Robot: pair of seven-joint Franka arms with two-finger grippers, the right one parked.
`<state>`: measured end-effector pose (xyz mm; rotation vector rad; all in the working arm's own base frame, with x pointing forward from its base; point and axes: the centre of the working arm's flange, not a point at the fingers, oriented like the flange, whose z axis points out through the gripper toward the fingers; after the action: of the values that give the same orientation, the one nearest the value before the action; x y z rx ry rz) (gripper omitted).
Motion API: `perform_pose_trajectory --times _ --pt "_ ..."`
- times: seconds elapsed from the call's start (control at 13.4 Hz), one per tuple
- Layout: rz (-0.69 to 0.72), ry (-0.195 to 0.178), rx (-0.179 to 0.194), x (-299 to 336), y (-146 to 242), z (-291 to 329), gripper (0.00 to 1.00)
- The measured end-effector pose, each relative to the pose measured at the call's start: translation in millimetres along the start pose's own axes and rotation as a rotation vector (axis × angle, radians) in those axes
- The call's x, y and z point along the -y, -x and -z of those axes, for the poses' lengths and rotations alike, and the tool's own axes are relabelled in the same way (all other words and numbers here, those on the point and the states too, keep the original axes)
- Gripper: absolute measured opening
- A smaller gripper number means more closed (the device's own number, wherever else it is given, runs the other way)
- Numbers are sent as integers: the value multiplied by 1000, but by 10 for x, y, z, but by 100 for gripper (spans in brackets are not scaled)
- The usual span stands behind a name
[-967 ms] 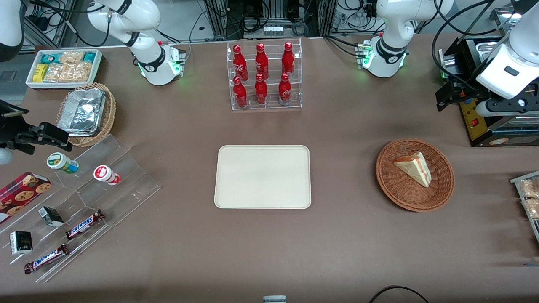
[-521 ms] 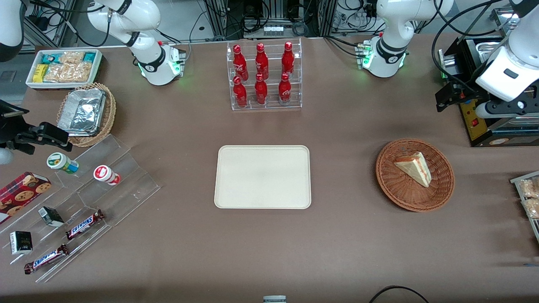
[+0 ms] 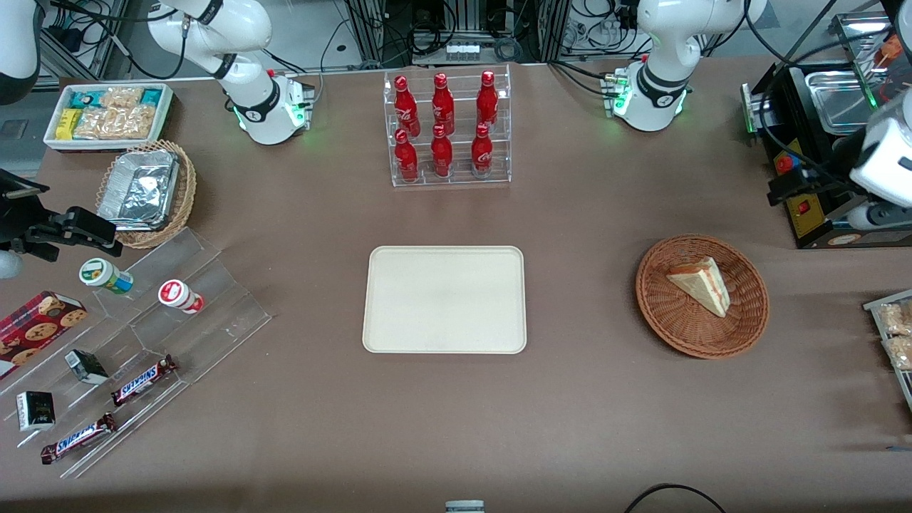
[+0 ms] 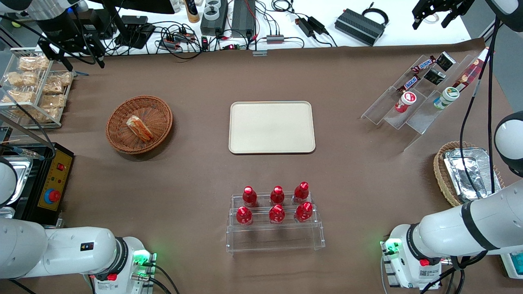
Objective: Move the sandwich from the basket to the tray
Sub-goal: 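Move the open left gripper down over the sandwich in the wicker basket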
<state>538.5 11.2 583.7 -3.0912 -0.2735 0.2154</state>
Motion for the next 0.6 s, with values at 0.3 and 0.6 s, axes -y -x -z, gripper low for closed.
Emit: perform_pose_trajectory --times 0.3,0.6 --pt "207 5 11 169 -273 -630 100" --pt "322 -2 64 240 -595 -1293 100"
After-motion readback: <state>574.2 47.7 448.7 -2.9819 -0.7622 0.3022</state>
